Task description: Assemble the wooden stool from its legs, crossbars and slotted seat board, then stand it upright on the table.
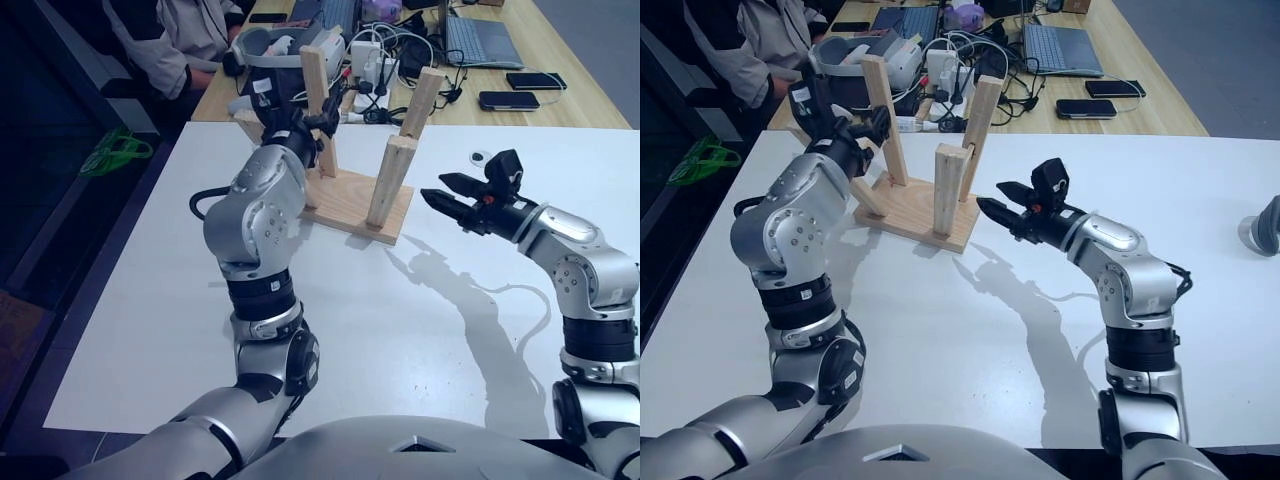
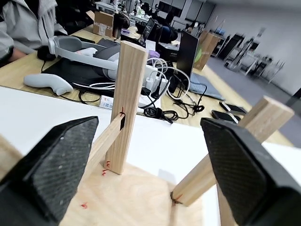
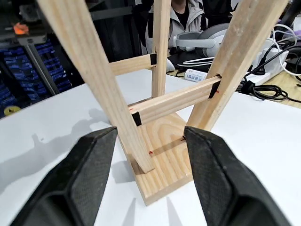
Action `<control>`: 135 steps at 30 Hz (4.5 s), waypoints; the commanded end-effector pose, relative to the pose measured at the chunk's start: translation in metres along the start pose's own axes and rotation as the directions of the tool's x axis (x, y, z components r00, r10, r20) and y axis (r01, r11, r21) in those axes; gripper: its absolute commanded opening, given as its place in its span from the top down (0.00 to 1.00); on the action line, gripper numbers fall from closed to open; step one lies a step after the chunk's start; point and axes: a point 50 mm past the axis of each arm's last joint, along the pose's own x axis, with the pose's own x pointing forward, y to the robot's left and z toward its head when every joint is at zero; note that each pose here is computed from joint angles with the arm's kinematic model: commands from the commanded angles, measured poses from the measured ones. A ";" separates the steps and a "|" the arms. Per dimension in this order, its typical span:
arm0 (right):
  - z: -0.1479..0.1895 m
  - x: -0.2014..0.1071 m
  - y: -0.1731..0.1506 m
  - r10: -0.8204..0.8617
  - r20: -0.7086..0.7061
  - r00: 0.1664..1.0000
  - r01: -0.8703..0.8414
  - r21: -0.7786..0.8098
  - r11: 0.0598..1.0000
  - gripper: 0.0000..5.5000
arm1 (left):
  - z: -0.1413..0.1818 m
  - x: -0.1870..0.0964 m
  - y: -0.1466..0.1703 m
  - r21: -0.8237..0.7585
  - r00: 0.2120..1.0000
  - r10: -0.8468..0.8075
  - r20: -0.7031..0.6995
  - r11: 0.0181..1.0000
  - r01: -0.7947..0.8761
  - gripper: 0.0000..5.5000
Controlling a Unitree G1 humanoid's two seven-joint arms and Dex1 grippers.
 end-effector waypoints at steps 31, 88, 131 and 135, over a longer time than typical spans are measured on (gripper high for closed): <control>-0.041 0.076 -0.014 0.255 -0.210 0.944 -0.282 -0.111 0.953 0.37 | -0.025 -0.044 0.028 0.178 0.993 -0.011 0.121 0.984 -0.010 0.26; 0.021 0.086 -0.005 -0.380 0.290 0.879 -0.137 0.915 0.381 0.81 | -0.070 -0.052 0.081 0.348 0.995 0.095 0.036 0.932 -0.102 0.26; -0.011 0.079 0.015 -0.474 -0.294 0.830 0.328 0.945 -0.011 0.27 | -0.059 -0.043 0.077 0.395 0.996 0.057 0.073 0.915 -0.081 0.26; 0.014 0.080 0.023 -0.427 -0.117 0.897 0.264 0.915 0.304 0.13 | -0.058 -0.041 0.076 0.393 0.995 0.054 0.082 0.916 -0.082 0.26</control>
